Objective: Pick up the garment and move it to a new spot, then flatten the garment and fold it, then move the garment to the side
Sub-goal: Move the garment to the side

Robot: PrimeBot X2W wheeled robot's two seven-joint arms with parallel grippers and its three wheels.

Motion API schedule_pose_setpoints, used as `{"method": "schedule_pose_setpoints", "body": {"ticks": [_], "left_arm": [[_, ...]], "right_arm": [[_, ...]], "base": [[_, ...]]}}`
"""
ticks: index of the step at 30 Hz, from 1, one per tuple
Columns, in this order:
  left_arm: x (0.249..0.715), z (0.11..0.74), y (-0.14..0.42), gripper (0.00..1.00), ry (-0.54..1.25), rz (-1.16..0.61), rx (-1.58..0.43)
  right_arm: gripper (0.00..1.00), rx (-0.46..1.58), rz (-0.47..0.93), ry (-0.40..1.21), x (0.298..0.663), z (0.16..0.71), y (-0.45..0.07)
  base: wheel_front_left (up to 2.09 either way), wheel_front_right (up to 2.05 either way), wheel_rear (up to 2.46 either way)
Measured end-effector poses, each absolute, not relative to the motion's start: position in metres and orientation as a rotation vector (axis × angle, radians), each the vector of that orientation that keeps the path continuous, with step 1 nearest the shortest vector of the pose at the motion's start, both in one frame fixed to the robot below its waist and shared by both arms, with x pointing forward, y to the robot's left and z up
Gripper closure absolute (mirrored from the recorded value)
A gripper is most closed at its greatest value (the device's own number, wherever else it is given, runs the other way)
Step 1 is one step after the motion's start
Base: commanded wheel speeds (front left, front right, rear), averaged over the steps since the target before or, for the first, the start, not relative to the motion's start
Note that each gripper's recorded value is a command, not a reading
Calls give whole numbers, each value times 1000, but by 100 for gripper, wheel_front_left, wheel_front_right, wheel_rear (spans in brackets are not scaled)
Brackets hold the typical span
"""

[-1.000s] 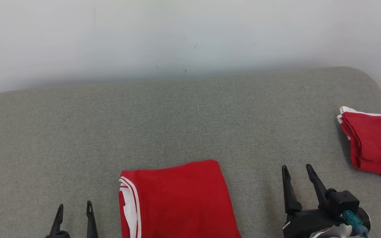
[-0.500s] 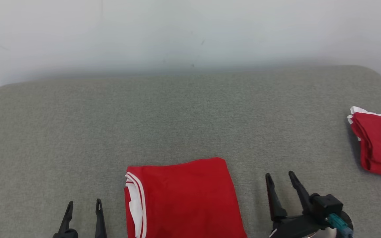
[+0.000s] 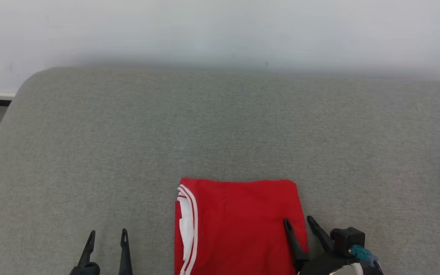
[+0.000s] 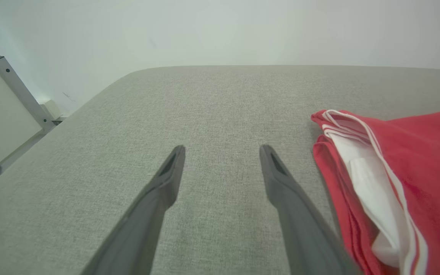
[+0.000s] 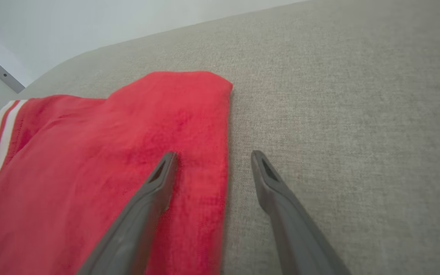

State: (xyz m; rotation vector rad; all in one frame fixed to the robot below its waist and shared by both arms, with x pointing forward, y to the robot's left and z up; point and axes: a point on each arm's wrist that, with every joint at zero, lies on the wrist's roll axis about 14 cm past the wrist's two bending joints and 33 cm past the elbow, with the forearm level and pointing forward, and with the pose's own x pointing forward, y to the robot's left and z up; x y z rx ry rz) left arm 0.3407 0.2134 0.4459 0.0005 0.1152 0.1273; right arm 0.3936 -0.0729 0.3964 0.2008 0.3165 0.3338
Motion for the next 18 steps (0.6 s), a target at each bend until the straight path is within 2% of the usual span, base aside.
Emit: {"method": "schedule_pose_setpoints", "body": {"ticks": [5,6,7,8,13,18], "left_arm": [[332,444,227,0,125,172,4],[331,443,228,0,128,177,4],[330,442,229,0,132,180,3],[330,441,229,0,134,183,1],[335,439,224,0,139,163,-3],[345,439,210,0,137,108,0]], "right_arm": [[0,215,386,382,398,384,-51],[27,212,395,390,399,382,-48],[75,208,402,395,400,381,-46],[100,206,403,396,402,380,-45],[100,204,376,388,408,381,-54],[100,222,287,352,411,389,-81]], "base": [[0,0,0],[0,0,0],[0,0,0],[0,0,0],[0,0,0],[0,0,0]]}}
